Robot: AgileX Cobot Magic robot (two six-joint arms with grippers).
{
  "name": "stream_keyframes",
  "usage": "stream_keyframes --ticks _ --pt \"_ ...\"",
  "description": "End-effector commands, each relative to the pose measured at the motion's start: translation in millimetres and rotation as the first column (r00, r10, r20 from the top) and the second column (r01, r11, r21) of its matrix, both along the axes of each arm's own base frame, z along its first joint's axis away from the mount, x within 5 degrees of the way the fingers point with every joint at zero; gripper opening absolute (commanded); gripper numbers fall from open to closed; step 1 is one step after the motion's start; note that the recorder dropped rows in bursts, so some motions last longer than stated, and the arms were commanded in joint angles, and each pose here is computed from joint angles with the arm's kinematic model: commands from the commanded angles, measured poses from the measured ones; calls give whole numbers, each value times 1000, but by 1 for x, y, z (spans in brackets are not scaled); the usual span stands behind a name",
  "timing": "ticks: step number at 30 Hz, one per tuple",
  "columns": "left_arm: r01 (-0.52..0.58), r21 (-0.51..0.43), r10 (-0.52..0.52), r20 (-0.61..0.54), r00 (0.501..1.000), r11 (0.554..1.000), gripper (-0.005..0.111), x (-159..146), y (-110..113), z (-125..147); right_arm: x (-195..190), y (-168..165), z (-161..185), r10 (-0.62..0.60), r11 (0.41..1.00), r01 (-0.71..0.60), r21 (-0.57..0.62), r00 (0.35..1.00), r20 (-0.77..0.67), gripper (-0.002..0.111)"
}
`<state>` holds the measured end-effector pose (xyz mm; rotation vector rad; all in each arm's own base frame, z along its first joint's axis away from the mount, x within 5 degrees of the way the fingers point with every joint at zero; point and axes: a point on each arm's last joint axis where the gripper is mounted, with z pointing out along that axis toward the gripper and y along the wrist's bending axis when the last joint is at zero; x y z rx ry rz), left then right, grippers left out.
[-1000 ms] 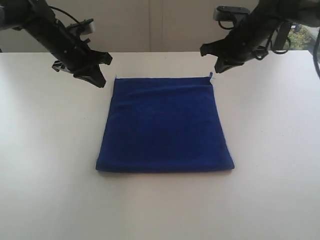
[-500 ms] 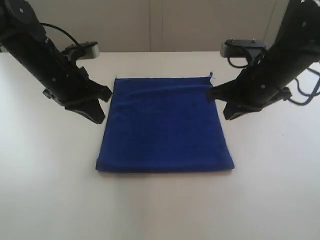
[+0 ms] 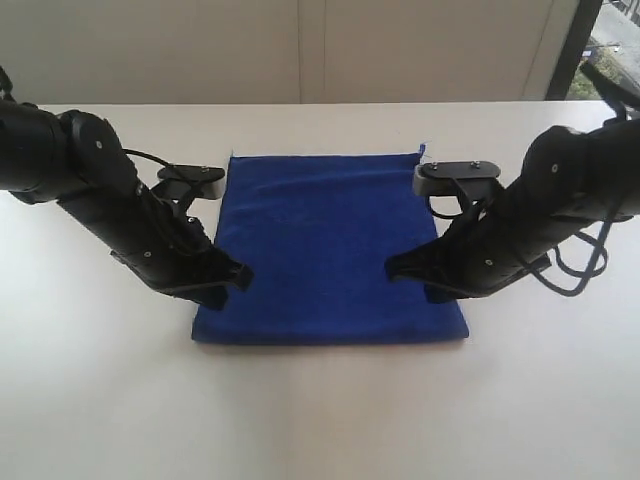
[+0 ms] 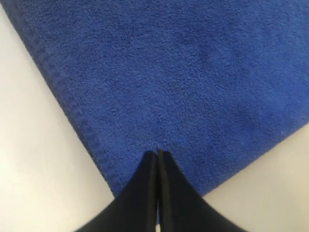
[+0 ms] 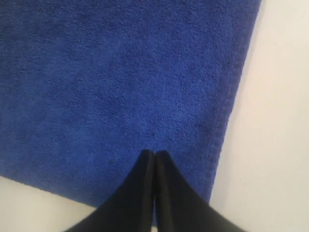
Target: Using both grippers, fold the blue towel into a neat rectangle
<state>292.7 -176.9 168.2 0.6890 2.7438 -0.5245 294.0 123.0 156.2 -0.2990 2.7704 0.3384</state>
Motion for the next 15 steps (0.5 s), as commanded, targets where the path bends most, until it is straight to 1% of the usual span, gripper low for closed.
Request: stream_keyframes --ticks 1,4,8,12,15 --pt "-26 0 26 -21 999 1000 0 0 -1 -8 0 1 -18 -14 1000 13 -13 999 -45 0" --pt "-40 11 41 -49 998 999 0 1 -2 -18 0 1 -29 -11 1000 9 -29 997 -80 0" --pt "-28 36 32 -102 994 999 0 -1 -2 -31 0 1 -38 -12 999 8 -39 994 -111 0" --pt "-26 39 31 -111 993 999 0 -1 -2 -34 0 1 -34 -13 999 10 -33 996 -93 0" --pt "-35 38 39 -113 993 999 0 -1 -2 -33 0 1 -23 -12 1000 11 -22 998 -60 0"
